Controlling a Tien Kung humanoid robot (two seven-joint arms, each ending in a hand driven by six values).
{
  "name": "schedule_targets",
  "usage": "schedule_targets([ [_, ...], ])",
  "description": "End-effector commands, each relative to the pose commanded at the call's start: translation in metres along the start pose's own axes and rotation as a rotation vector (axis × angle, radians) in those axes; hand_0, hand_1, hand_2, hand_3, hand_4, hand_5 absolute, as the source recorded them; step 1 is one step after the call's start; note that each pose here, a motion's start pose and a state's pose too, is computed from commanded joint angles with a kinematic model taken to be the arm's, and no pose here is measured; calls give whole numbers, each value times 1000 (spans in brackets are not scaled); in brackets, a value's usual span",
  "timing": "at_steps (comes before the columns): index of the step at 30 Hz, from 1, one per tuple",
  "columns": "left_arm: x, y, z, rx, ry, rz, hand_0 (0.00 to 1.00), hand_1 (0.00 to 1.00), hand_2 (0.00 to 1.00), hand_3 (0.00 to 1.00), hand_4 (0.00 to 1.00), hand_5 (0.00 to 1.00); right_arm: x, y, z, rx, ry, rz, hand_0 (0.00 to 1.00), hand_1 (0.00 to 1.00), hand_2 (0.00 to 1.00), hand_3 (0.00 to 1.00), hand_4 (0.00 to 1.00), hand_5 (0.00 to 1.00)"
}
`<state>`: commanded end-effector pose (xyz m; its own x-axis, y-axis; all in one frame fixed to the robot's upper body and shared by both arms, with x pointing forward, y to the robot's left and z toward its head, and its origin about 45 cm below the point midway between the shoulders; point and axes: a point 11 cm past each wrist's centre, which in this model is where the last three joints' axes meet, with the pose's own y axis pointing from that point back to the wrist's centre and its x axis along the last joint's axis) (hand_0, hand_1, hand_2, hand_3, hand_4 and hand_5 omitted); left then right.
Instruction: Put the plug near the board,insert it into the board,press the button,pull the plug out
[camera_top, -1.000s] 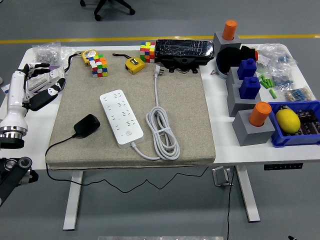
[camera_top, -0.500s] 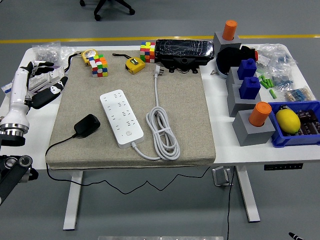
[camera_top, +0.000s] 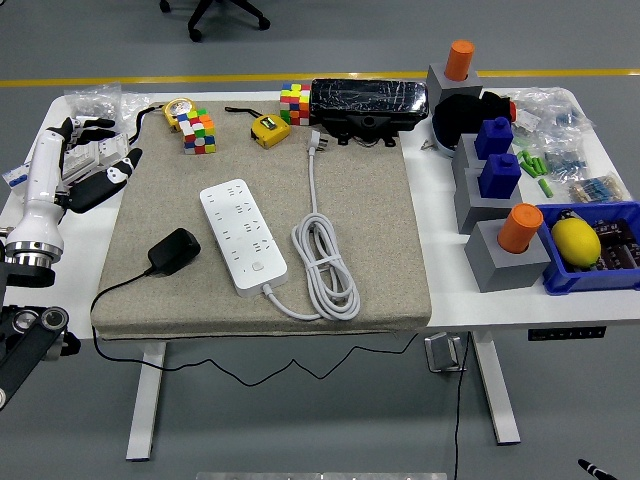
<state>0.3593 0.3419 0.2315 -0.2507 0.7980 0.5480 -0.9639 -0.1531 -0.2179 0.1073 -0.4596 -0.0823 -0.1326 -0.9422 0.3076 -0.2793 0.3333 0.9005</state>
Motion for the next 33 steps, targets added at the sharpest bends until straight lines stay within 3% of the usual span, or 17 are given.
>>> schedule_targets([
  [8,3,-3,1,1,1,10,692,662,594,610,823,263,5,0,-2,1,16,7,652,648,631,558,985,553],
  [18,-10,6,-6,33,5,-25,694,664,595,612,819,257,6,0,6,-13,7,8,653,647,632,558,985,553],
  [33,-11,0,0,23,9,-42,695,663,599,624,814,253,7,0,6,-17,13,10,653,648,632,558,985,553],
])
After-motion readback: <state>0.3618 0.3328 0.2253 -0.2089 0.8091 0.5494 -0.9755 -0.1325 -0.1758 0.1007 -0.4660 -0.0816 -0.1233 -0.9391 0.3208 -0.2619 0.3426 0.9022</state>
